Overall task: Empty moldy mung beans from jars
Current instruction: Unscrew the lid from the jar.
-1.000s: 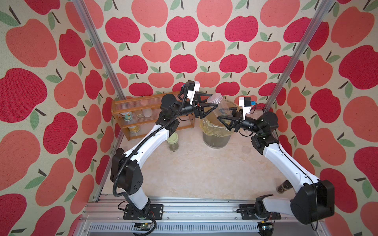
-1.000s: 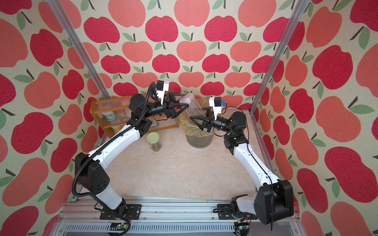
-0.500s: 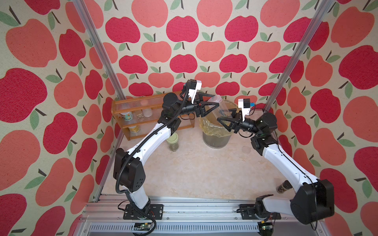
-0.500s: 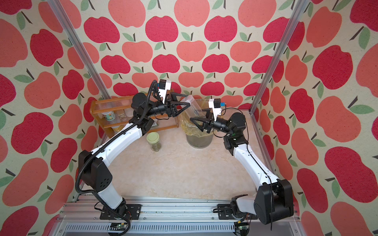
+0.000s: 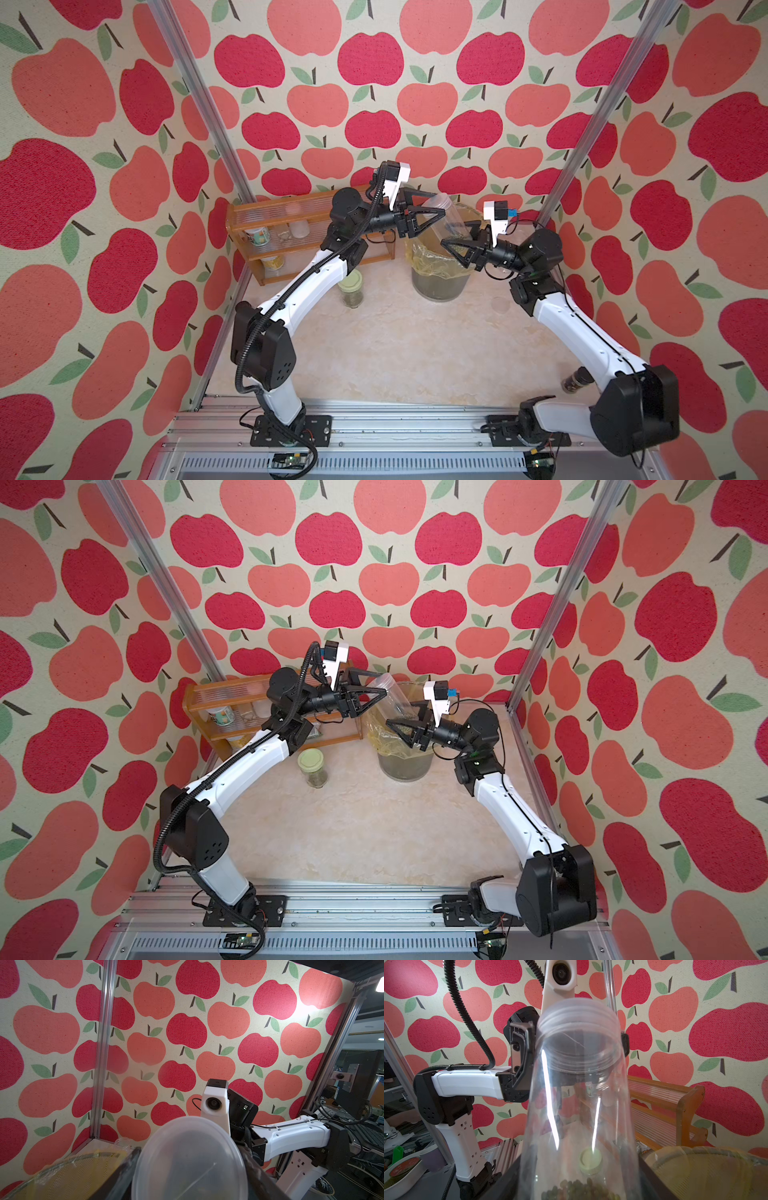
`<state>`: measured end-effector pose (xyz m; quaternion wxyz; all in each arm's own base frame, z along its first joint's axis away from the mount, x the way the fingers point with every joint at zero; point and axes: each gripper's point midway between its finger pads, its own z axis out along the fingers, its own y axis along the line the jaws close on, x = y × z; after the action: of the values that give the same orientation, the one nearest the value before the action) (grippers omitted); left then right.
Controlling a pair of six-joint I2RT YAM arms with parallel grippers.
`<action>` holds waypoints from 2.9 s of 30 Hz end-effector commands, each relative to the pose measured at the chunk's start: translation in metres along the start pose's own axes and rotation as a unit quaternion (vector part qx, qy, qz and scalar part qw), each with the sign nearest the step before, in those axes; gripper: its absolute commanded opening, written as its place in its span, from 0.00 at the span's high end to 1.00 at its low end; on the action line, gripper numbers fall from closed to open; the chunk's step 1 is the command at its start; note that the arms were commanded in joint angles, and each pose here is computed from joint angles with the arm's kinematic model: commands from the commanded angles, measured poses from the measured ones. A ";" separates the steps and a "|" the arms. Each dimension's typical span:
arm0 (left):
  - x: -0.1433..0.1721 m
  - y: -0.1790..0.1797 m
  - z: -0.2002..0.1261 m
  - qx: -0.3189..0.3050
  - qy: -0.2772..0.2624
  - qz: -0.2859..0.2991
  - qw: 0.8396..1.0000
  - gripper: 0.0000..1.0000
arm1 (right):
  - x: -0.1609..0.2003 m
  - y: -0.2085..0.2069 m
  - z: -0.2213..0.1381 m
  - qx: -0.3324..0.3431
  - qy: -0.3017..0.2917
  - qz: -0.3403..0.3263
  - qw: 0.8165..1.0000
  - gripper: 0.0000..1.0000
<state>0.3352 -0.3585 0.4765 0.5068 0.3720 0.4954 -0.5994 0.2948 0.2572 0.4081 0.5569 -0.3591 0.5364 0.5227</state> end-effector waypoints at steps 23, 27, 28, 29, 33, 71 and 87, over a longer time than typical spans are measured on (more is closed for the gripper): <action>-0.008 -0.009 0.016 0.015 0.004 -0.038 0.999 0.27 | 0.004 -0.012 -0.009 0.061 0.001 -0.026 0.998 0.57; -0.005 -0.005 0.017 0.007 0.004 -0.044 0.999 0.30 | 0.003 -0.016 -0.013 0.089 -0.004 -0.037 0.995 0.57; -0.004 -0.004 0.018 0.006 0.006 -0.048 0.999 0.30 | 0.002 -0.017 -0.014 0.094 -0.006 -0.041 0.995 0.57; -0.004 -0.004 0.019 0.008 0.007 -0.048 0.999 0.31 | 0.002 -0.016 -0.014 0.095 -0.005 -0.043 0.994 0.57; -0.002 -0.001 0.021 0.008 0.007 -0.058 0.998 0.33 | 0.004 -0.019 -0.015 0.108 0.000 -0.048 0.993 0.57; 0.032 0.108 0.010 -0.301 0.042 -0.231 0.924 0.37 | -0.020 -0.056 -0.023 0.331 0.038 -0.196 0.922 0.62; 0.022 0.123 0.005 -0.356 0.059 -0.229 0.904 0.38 | -0.022 -0.074 -0.020 0.404 0.074 -0.239 0.880 0.64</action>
<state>0.4211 -0.3881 0.4530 0.3950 0.1109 0.7450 -0.5260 0.3581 0.2362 0.3913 0.6950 -0.2776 0.6485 0.1394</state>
